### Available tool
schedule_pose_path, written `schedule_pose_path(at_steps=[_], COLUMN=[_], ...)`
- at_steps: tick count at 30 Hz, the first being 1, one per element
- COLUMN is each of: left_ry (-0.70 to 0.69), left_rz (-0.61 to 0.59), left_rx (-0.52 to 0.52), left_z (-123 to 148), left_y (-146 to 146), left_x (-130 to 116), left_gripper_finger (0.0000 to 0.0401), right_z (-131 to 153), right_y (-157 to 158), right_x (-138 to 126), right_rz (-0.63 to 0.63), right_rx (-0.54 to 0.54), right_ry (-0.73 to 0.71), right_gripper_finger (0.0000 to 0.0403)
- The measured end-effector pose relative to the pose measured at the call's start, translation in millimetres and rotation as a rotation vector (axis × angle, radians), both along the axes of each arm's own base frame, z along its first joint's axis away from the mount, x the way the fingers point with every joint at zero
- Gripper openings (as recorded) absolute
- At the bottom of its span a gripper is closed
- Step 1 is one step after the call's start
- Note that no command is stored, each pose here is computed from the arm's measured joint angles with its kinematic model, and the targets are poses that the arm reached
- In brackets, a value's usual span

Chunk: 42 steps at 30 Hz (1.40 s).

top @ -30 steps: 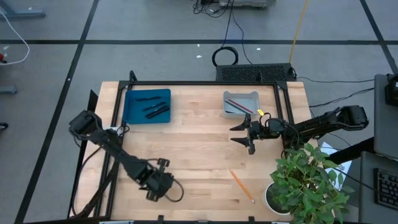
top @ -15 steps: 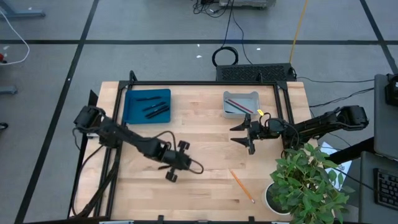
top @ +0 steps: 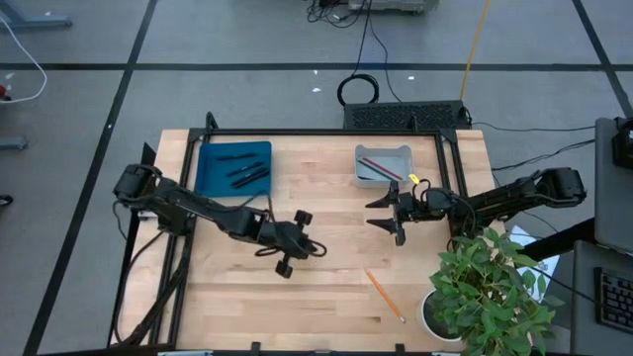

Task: Sort pens & pencils
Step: Put the green pencil into the gray bin

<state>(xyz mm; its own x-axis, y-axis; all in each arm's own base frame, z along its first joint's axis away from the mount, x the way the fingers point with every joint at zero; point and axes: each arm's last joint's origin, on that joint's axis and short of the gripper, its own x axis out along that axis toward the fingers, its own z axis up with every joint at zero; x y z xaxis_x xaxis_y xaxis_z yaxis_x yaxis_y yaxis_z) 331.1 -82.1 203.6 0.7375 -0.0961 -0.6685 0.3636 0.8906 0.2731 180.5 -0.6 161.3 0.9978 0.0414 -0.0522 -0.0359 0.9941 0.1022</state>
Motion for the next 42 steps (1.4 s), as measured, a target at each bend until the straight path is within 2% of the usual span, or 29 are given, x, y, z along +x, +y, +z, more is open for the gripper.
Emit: schedule_pose_path(at_steps=[3, 9, 15, 18, 21, 26, 29, 42], left_ry=[-0.043, -0.222, -0.297, -0.359, -0.427, -0.535, -0.609, -0.821], left_rz=[0.013, 0.009, 0.001, 0.003, 0.034, 0.17, 0.217, 0.286], left_rx=[0.011, 0.003, -0.001, -0.017, -0.039, -0.059, -0.105, -0.247], left_z=[18.5, 65.1, 84.3, 90.4, 91.6, 85.6, 83.4, 48.9], left_y=[4.0, 8.6, 10.4, 9.8, 11.7, 25.3, 34.8, 48.4], left_x=[-8.4, -25.4, -36.5, -34.6, -32.5, -31.9, -32.5, -52.0], left_gripper_finger=[0.0, 0.0, 0.0, 0.0, 0.0, 0.0, 0.0, 0.0], right_z=[0.1, -0.3, 0.4, 0.4, 0.3, 0.3, 0.2, 0.3], right_y=[0.0, 0.0, 0.0, 0.0, 0.0, 0.1, 0.0, 0.1], right_x=[0.0, 0.0, 0.1, 0.1, 0.1, 0.1, 0.0, 0.1], right_rz=[0.0, 0.0, 0.0, 0.0, 0.001, 0.001, 0.001, 0.001], right_rx=[0.0, 0.0, -0.001, -0.003, -0.003, -0.003, -0.005, -0.008], right_ry=[0.0, 0.004, -0.003, -0.003, -0.003, -0.002, -0.002, -0.003], right_gripper_finger=[0.0203, 0.0203, 0.0203, 0.0203, 0.0203, 0.0203, 0.0203, 0.0203])
